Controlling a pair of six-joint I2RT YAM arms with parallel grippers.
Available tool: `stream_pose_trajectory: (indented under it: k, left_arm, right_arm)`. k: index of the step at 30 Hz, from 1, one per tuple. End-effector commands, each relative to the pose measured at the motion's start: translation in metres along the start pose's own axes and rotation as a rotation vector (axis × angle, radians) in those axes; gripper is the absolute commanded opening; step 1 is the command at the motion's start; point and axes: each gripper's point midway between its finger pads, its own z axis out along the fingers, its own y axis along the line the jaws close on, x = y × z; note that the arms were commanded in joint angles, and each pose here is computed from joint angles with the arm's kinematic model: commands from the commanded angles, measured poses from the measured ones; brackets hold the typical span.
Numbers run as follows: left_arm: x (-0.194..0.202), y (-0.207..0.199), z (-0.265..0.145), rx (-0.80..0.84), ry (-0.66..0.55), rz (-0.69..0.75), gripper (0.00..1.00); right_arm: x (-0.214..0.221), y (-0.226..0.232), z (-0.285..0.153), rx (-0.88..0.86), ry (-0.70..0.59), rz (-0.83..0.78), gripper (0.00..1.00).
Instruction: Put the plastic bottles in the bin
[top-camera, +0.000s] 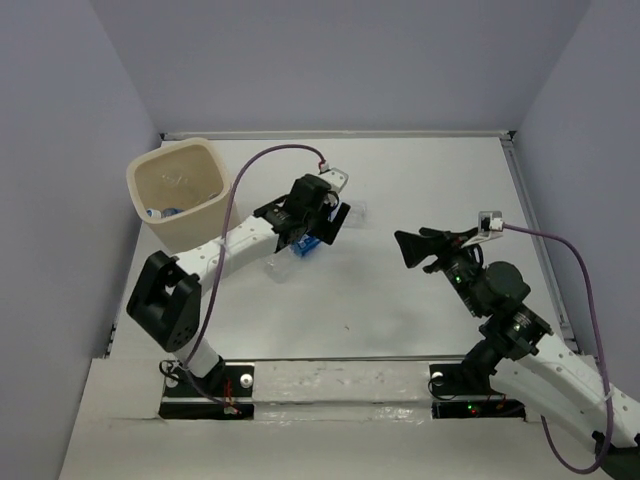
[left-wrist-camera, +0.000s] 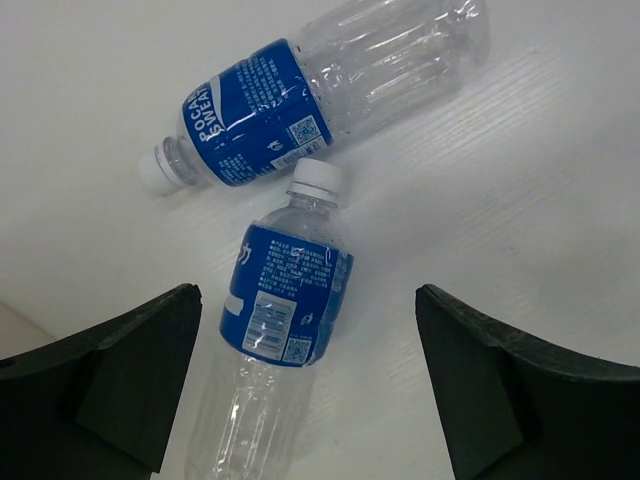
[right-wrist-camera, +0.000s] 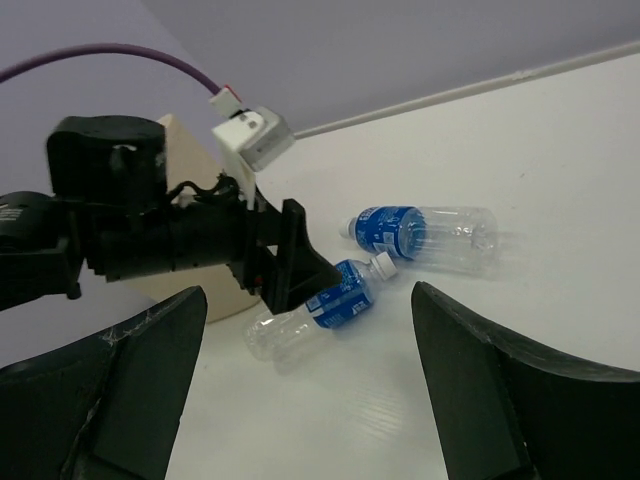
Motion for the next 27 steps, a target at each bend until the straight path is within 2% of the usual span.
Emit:
stream_pose_trajectory:
  k: [1, 12, 16, 20, 23, 24, 26, 27]
  left_arm:
    - [0.002, 0.001, 0.017, 0.018, 0.058, 0.162, 0.99]
    - [0.07, 0.015, 0.063, -0.046, 0.275, 0.153, 0.99]
    - [0.085, 0.017, 0.068, -0.058, 0.32, 0.171, 0.89]
    - [0.071, 0.013, 0.057, -0.046, 0.278, 0.168, 0.74]
    - [0.042, 0.002, 0.035, 0.001, 0.19, 0.141, 0.69]
    - [0.024, -0.009, 0.019, 0.051, 0.13, 0.13, 0.64]
    - [0.007, -0.017, 0.001, 0.098, 0.067, 0.097, 0.61]
    - [-0.012, -0.018, -0.02, 0.122, -0.007, 0.074, 0.58]
  right_arm:
    - [0.002, -0.008, -0.006, 0.027, 0.014, -0.016, 0.88]
    - [0.001, -0.011, -0.01, 0.043, 0.023, -0.045, 0.88]
    - [-0.003, -0.008, -0.009, 0.033, 0.022, -0.062, 0.88]
    - [-0.004, -0.007, -0.008, 0.035, 0.021, -0.071, 0.87]
    - [-0.002, -0.007, -0.005, 0.04, 0.032, -0.081, 0.88]
    - [-0.001, -0.007, -0.002, 0.042, 0.041, -0.086, 0.87]
    - [0.0, -0.007, 0.0, 0.047, 0.05, -0.102, 0.87]
    - [0.002, -0.006, 0.003, 0.042, 0.065, -0.123, 0.87]
